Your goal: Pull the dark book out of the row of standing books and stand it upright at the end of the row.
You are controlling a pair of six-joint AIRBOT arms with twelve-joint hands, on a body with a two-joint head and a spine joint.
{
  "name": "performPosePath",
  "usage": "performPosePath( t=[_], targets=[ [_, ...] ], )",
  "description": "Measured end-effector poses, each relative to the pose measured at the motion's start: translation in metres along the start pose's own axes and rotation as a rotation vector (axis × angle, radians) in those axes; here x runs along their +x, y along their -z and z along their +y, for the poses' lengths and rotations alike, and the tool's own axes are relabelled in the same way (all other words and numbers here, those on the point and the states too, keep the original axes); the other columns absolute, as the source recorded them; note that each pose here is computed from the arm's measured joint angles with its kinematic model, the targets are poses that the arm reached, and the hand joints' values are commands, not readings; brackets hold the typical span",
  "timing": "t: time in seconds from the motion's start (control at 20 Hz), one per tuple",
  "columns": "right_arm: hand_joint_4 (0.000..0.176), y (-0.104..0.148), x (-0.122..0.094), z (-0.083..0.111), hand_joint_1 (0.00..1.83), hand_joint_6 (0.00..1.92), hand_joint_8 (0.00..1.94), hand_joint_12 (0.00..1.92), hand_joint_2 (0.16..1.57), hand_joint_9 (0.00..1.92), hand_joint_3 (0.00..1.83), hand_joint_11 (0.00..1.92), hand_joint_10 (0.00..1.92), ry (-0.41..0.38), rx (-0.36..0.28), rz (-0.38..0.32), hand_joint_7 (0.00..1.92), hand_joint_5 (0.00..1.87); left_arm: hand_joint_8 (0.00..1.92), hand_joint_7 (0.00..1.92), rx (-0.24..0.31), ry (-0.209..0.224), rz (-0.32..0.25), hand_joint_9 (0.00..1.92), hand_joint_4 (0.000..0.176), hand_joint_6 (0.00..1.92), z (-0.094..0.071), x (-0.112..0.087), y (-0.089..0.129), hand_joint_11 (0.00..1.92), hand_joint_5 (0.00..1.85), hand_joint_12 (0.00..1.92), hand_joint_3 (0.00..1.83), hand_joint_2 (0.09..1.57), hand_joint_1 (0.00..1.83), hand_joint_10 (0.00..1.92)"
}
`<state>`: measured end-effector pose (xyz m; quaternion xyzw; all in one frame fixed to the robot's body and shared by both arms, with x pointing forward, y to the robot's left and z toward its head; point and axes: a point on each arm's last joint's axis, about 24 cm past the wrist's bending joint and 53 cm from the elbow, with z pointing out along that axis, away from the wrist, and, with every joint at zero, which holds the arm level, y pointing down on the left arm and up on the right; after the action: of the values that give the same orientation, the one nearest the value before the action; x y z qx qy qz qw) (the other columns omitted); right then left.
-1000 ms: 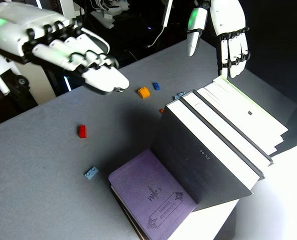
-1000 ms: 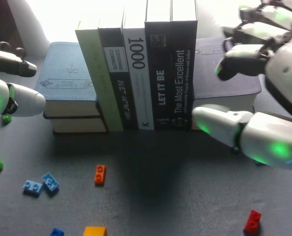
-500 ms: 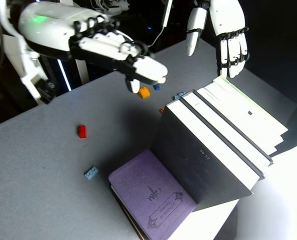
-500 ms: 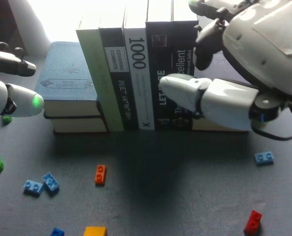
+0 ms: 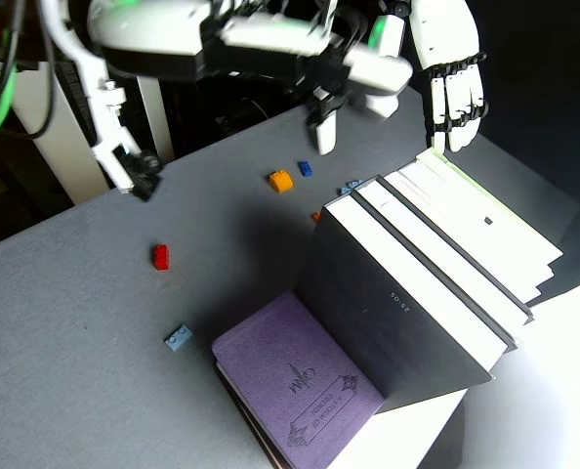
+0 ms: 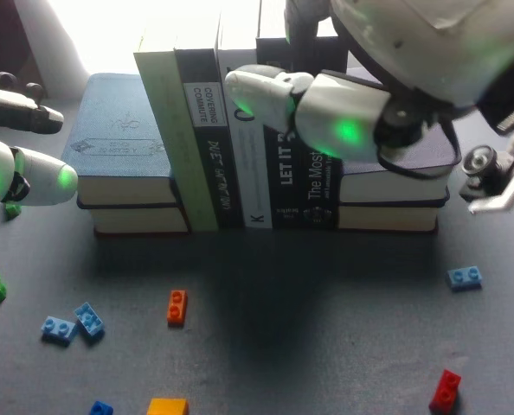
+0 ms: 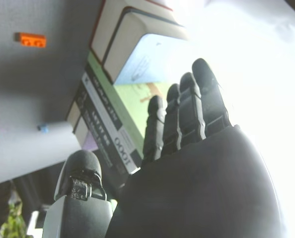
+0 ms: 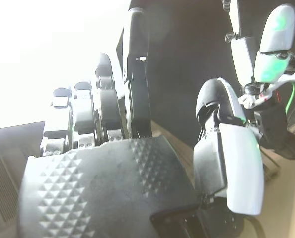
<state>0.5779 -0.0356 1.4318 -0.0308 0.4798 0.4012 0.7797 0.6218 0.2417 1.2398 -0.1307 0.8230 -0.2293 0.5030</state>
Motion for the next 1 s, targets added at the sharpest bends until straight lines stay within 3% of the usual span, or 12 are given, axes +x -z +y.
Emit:
performPosePath(
  t=[0.15,0.3,0.4,0.5,0.7,0.85,1.0],
  targets=[
    [0.0,-0.016,-0.001,-0.007,0.0,0.62,0.01,0.19,1.16,0.11,0.0,0.0,0.01,0.025,0.013,-0.024,0.38,0.84,0.0,0.12,0.0,0.0,-0.001,0.13,0.04,0.0,0.0,0.0,0.0,0.0,0.16,0.47,0.0,1.26,0.0,0.0],
    [0.0,-0.032,0.0,-0.007,0.0,0.67,0.0,0.06,1.14,0.11,0.0,0.0,0.0,0.036,0.01,-0.045,0.38,0.79,0.0,0.09,-0.001,0.0,0.0,0.1,0.052,0.0,0.0,0.0,0.0,0.0,0.12,0.43,0.0,1.25,0.0,0.0],
    [0.0,-0.039,0.004,-0.01,0.0,0.64,0.0,0.13,1.15,0.13,0.0,0.0,0.01,0.039,0.015,-0.044,0.38,0.81,0.0,0.12,-0.001,-0.001,-0.001,0.12,0.041,0.01,0.0,0.0,0.0,0.0,0.16,0.45,0.01,1.27,0.0,0.01],
    [0.0,-0.044,0.008,-0.01,0.0,0.65,0.0,0.17,1.15,0.12,0.0,0.0,0.0,0.042,0.014,-0.039,0.38,0.78,0.0,0.09,0.0,0.0,-0.001,0.1,0.051,0.0,0.0,0.0,0.0,0.0,0.12,0.43,0.0,1.25,0.0,0.0],
    [0.0,-0.042,0.022,-0.009,0.0,0.61,0.0,0.27,1.15,0.15,0.0,0.0,0.01,0.06,0.013,-0.02,0.39,0.82,0.0,0.12,0.0,0.0,-0.001,0.13,0.052,0.0,0.0,0.0,0.0,0.0,0.15,0.44,0.0,1.27,0.0,0.0],
    [0.0,-0.035,0.031,-0.01,0.0,0.66,0.0,0.01,1.14,0.1,0.0,0.0,0.01,0.065,0.029,0.003,0.34,0.76,0.0,0.09,-0.001,0.0,0.0,0.1,0.051,0.0,0.0,0.0,0.0,0.0,0.12,0.47,0.0,1.24,0.0,0.0],
    [0.0,-0.031,0.033,-0.012,0.0,0.63,0.02,0.13,1.15,0.13,0.0,0.0,0.01,0.052,0.049,0.007,0.35,0.8,0.0,0.1,0.001,0.0,-0.001,0.12,0.055,0.01,0.0,0.0,0.0,0.0,0.11,0.46,0.0,1.26,0.0,0.0]
  ],
)
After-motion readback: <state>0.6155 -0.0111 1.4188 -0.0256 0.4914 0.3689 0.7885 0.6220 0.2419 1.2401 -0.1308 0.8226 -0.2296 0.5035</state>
